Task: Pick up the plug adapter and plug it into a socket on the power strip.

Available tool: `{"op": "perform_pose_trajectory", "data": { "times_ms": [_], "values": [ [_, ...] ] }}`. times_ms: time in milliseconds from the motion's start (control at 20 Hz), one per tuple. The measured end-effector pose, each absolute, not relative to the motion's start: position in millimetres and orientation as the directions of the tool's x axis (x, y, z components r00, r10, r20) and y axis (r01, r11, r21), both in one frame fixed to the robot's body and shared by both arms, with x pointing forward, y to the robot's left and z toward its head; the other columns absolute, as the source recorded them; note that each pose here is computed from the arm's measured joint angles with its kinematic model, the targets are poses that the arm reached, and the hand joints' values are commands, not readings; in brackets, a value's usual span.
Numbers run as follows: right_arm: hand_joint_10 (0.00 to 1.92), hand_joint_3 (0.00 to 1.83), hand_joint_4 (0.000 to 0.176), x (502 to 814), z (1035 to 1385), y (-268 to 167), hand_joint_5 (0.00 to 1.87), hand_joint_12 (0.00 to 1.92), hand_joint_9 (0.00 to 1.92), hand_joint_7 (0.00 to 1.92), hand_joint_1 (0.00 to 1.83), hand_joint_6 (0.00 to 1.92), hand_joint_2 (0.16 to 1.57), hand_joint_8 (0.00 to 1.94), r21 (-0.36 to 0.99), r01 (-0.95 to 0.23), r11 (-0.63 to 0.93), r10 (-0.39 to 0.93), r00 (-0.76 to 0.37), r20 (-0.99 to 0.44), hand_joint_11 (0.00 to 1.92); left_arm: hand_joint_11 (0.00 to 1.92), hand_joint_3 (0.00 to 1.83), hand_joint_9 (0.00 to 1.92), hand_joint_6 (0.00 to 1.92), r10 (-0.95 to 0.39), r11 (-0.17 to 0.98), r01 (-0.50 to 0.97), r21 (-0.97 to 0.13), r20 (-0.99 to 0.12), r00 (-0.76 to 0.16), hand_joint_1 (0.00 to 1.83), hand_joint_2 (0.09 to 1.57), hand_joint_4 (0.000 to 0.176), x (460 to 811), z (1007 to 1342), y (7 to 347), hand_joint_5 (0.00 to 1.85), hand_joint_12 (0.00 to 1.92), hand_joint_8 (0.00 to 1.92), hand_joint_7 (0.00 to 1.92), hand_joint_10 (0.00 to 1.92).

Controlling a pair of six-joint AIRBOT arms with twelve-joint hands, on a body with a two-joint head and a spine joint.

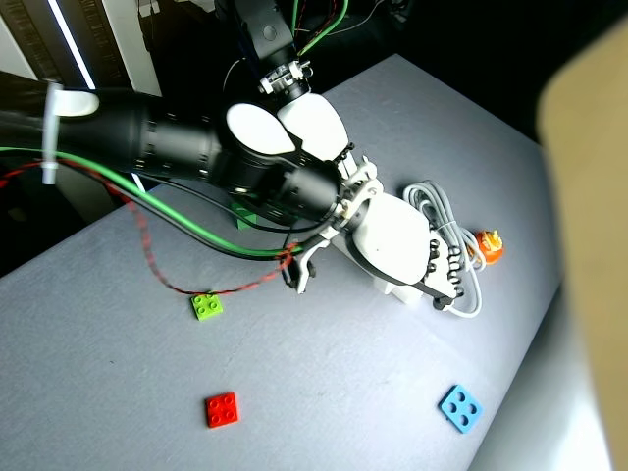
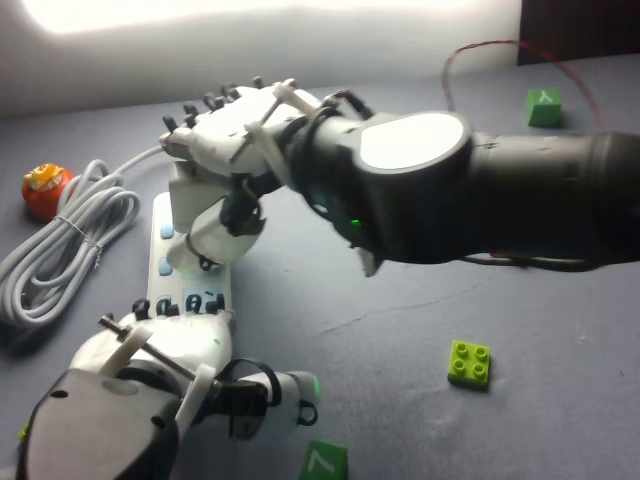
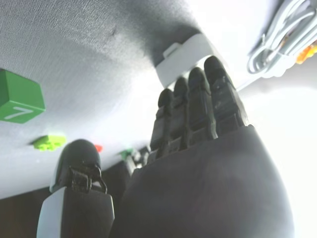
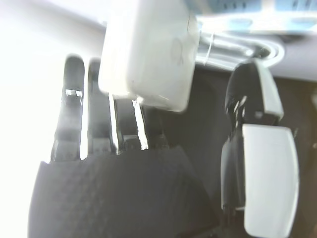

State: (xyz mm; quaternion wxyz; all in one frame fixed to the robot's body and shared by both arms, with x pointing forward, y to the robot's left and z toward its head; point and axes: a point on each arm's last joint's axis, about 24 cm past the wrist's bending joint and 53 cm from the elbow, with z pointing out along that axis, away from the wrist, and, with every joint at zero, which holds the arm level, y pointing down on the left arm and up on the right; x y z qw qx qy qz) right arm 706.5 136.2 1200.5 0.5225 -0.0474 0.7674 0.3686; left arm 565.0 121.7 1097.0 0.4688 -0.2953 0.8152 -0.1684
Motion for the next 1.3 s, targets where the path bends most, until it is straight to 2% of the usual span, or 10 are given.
{"op": "perform_pose_trajectory", "data": {
  "times_ms": [450, 750, 850, 900, 950, 1000, 1050, 1100, 1150, 1300],
  "values": [
    [0.01, 0.00, 0.000, 647.2, 1249.3, 34.6, 0.23, 0.83, 0.25, 0.25, 0.32, 0.00, 1.00, 0.00, 0.500, -0.487, 0.716, 0.326, -0.400, -0.856, 0.00, 0.00, 0.00, 0.14, 0.01, -0.630, 0.776, -0.280, -0.564, -0.700, -0.335, 0.10, 1.22, 0.000, 575.1, 1136.2, 122.7, 0.13, 0.43, 0.01, 0.14, 0.01],
    [0.14, 0.00, 0.000, 616.3, 1255.5, -19.0, 0.84, 1.17, 0.95, 0.96, 0.38, 0.04, 1.16, 0.05, 0.493, -0.448, 0.746, 0.341, -0.378, -0.861, 0.56, 0.06, 0.00, 0.50, 0.02, -0.617, 0.787, -0.257, -0.561, -0.730, -0.294, 0.19, 1.25, 0.000, 585.3, 1161.2, 129.4, 0.54, 0.92, 0.01, 0.54, 0.03],
    [0.72, 0.00, 0.000, 606.5, 1257.6, -34.3, 1.00, 1.37, 0.82, 1.07, 0.40, 0.04, 1.17, 0.11, 0.492, -0.441, 0.750, 0.345, -0.374, -0.861, 0.63, 0.25, 0.00, 0.73, 0.03, -0.620, 0.783, -0.269, -0.560, -0.732, -0.281, 0.24, 1.28, 0.000, 588.7, 1165.7, 136.7, 0.71, 1.02, 0.02, 0.72, 0.08],
    [1.06, 0.00, 0.000, 603.1, 1258.5, -38.8, 0.87, 1.48, 0.75, 0.98, 0.42, 0.53, 1.17, 0.48, 0.490, -0.441, 0.752, 0.344, -0.372, -0.862, 0.67, 0.33, 0.00, 0.84, 0.05, -0.623, 0.781, -0.270, -0.563, -0.735, -0.268, 0.29, 1.29, 0.000, 590.5, 1170.0, 139.8, 0.80, 1.13, 0.05, 0.82, 0.14],
    [1.33, 0.00, 0.000, 598.9, 1260.8, -43.0, 0.72, 1.59, 0.73, 0.86, 0.44, 1.12, 1.18, 0.96, 0.488, -0.443, 0.752, 0.344, -0.367, -0.864, 0.72, 0.44, 0.00, 0.84, 0.14, -0.629, 0.776, -0.268, -0.571, -0.736, -0.251, 0.40, 1.28, 0.000, 593.9, 1176.7, 142.7, 0.90, 1.33, 0.13, 0.95, 0.56],
    [1.50, 0.00, 0.000, 596.0, 1261.5, -44.3, 0.64, 1.66, 0.72, 0.79, 0.44, 1.41, 1.19, 1.25, 0.483, -0.450, 0.751, 0.338, -0.366, -0.867, 0.75, 0.51, 0.00, 0.76, 0.39, -0.625, 0.778, -0.265, -0.569, -0.742, -0.243, 0.44, 1.29, 0.000, 596.3, 1180.5, 144.1, 0.86, 1.46, 0.34, 0.93, 0.95],
    [1.72, 0.00, 0.000, 591.3, 1261.8, -45.0, 0.64, 1.80, 0.80, 0.81, 0.52, 1.52, 1.17, 1.49, 0.453, -0.468, 0.758, 0.310, -0.353, -0.883, 0.82, 0.67, 0.00, 0.75, 1.31, -0.618, 0.784, -0.260, -0.564, -0.750, -0.236, 0.72, 1.31, 0.122, 598.4, 1186.7, 145.8, 0.66, 1.59, 0.87, 0.80, 1.30],
    [1.88, 0.00, 0.000, 587.7, 1261.2, -48.1, 0.67, 1.90, 0.90, 0.81, 0.53, 1.68, 1.19, 1.84, 0.445, -0.471, 0.761, 0.301, -0.351, -0.887, 0.93, 0.74, 0.00, 0.74, 1.57, -0.613, 0.788, -0.255, -0.561, -0.756, -0.231, 0.74, 1.35, 0.165, 601.0, 1191.9, 146.5, 0.58, 1.66, 1.24, 0.72, 1.51],
    [1.91, 0.00, 0.000, 585.5, 1259.9, -49.7, 0.68, 1.92, 0.94, 0.83, 0.56, 1.81, 1.19, 1.92, 0.440, -0.477, 0.761, 0.293, -0.353, -0.889, 1.00, 0.79, 0.00, 0.79, 1.55, -0.605, 0.793, -0.249, -0.556, -0.764, -0.222, 0.53, 1.35, 0.000, 604.2, 1196.6, 147.7, 0.59, 1.77, 1.45, 0.76, 1.64],
    [1.92, 0.01, 0.000, 595.2, 1258.8, -62.5, 0.84, 1.92, 1.04, 0.93, 0.46, 1.92, 1.25, 1.94, 0.443, -0.451, 0.775, 0.305, -0.347, -0.887, 1.23, 0.92, 0.00, 0.84, 1.90, -0.614, 0.786, -0.242, -0.570, -0.765, -0.193, 0.57, 1.32, 0.000, 610.1, 1210.1, 149.9, 0.69, 1.92, 1.91, 0.80, 1.92]
  ]
}}
